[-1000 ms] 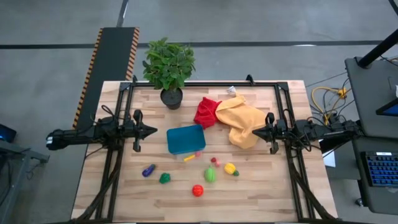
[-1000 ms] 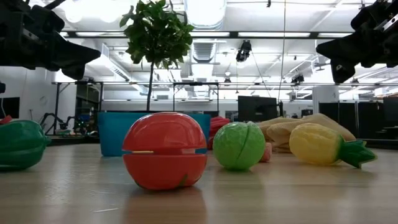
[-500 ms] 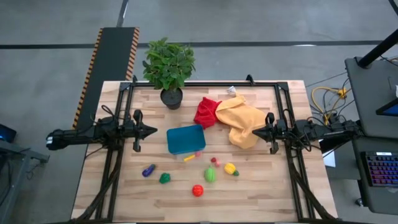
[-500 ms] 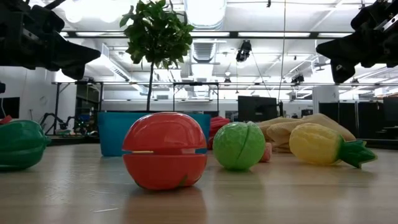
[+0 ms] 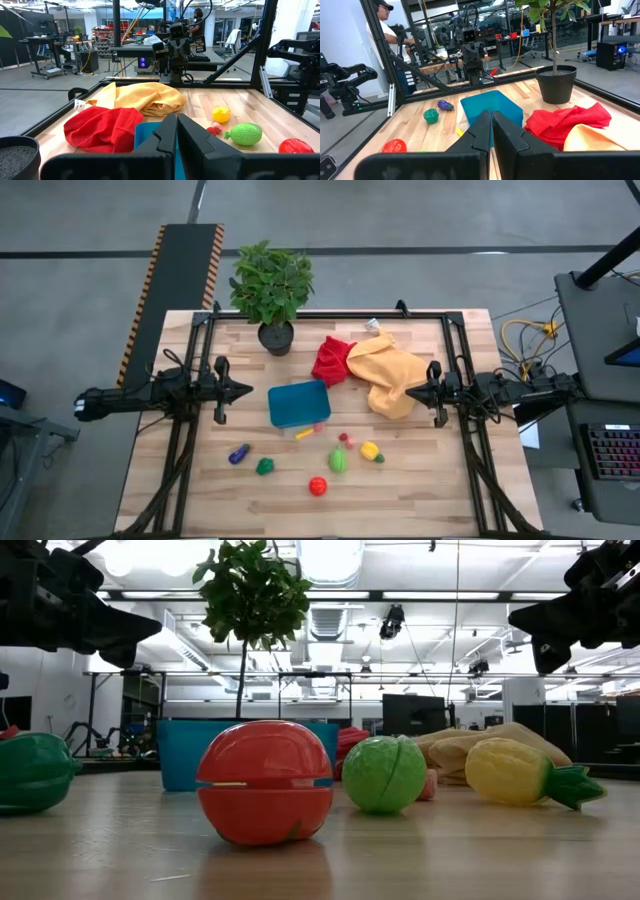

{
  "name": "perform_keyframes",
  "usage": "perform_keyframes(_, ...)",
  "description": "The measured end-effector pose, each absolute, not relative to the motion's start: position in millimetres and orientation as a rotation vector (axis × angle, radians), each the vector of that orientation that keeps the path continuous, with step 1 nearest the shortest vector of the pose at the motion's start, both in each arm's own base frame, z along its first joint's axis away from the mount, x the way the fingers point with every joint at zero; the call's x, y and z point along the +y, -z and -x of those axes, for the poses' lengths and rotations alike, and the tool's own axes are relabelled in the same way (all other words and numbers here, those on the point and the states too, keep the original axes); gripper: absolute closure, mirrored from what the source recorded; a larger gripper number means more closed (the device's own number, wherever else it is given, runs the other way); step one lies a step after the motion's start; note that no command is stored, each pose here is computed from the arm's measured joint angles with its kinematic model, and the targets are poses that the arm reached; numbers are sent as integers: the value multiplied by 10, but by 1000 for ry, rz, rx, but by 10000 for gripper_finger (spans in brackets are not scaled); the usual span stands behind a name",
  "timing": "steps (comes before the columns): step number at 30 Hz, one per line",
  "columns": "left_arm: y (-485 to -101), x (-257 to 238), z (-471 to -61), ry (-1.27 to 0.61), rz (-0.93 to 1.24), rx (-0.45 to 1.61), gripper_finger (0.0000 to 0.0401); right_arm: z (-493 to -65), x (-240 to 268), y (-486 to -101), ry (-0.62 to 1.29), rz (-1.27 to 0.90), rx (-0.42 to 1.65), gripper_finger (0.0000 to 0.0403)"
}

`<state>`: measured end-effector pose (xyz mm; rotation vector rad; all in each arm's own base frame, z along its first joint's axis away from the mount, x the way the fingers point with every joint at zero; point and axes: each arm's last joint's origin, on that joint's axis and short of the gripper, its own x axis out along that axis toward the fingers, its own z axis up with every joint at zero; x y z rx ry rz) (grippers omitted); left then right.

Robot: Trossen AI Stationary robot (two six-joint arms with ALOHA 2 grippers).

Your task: Pick and placing Produce into tupperware

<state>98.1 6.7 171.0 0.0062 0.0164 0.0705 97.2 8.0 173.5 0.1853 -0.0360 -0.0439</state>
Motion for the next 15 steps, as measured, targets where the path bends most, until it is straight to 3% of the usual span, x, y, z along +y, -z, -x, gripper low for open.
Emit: perform_keyframes(15, -1710, 67, -981, -70, -6, 16, 401, -968, 55, -1761, 128, -189, -70, 394)
